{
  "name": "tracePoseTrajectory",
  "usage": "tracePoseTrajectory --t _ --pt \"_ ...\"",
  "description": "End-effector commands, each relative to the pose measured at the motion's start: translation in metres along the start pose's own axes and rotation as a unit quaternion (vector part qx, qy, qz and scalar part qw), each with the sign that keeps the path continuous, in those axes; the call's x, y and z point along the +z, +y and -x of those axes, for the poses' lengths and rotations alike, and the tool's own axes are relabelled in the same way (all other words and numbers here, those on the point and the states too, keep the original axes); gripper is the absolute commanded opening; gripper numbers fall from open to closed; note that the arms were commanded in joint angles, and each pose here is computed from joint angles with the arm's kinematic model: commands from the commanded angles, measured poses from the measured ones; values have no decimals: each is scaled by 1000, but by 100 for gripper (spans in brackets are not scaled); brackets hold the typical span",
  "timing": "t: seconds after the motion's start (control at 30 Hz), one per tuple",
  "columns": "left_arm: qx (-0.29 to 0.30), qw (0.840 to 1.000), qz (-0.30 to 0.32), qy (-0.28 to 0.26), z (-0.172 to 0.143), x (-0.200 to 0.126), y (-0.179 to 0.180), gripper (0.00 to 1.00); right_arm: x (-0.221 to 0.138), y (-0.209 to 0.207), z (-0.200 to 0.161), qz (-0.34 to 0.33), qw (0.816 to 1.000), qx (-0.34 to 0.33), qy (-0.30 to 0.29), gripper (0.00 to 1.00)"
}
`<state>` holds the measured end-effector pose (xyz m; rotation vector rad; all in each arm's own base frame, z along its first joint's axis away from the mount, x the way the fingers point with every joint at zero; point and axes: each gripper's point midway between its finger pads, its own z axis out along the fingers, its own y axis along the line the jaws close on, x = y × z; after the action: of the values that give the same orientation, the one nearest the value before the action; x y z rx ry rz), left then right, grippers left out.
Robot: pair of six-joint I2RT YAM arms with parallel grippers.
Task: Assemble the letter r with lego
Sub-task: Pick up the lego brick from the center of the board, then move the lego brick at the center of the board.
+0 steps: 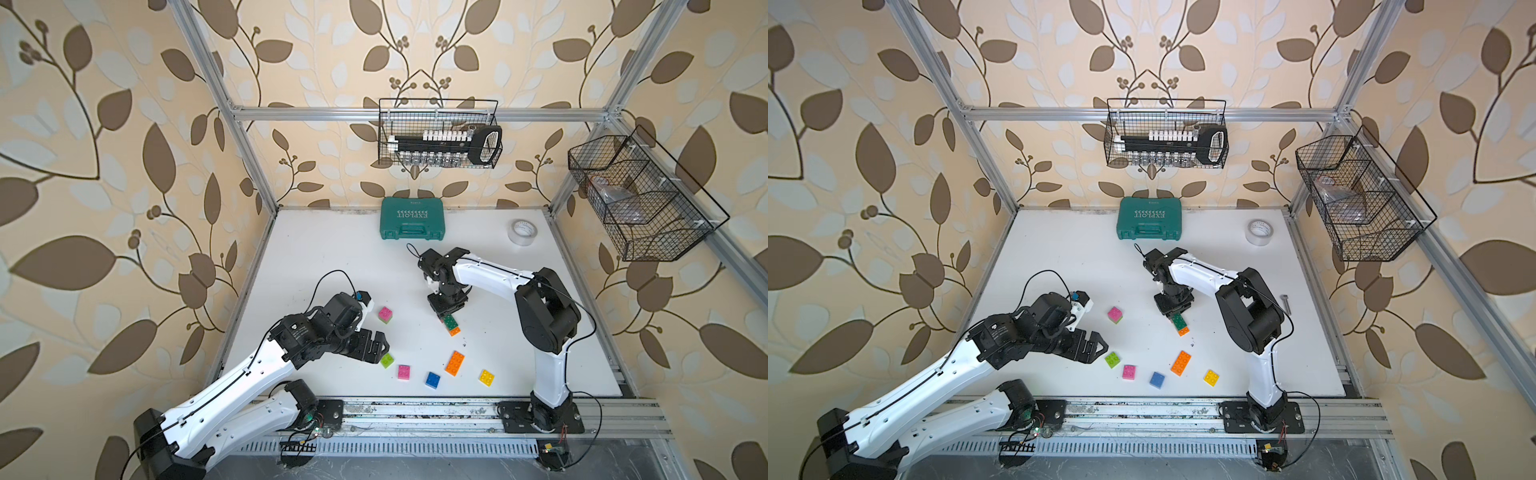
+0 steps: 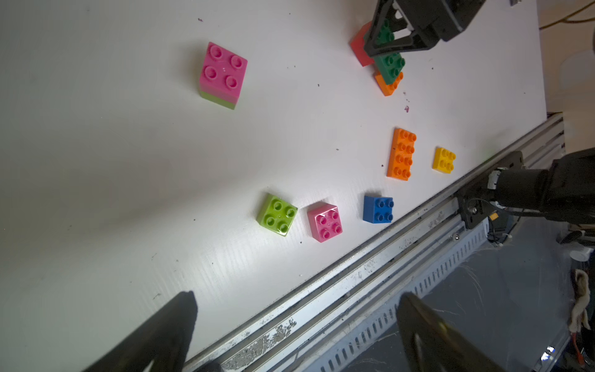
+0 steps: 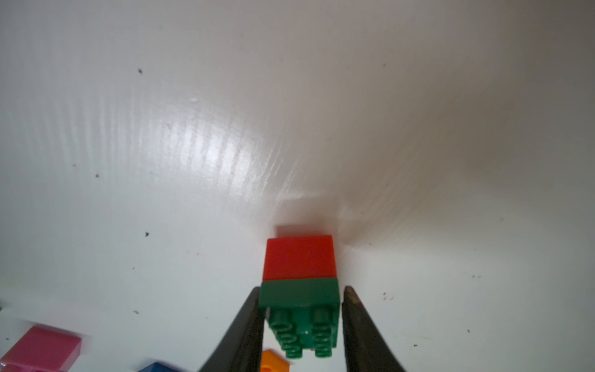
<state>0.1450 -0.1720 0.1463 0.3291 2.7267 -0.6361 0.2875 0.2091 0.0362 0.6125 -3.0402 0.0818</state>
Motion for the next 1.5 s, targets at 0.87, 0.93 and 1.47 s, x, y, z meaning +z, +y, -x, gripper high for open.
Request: tracePoseTrajectory --t 0.87,0.93,1.47 --pt "-191 974 90 77 113 62 77 86 -49 -8 -31 16 1000 9 -25 0" --pt "-187 972 102 94 113 72 83 83 -55 -8 -33 19 999 10 -30 0" --pt "-157 966 116 167 99 118 87 64 -74 -9 -47 35 998 14 -51 0"
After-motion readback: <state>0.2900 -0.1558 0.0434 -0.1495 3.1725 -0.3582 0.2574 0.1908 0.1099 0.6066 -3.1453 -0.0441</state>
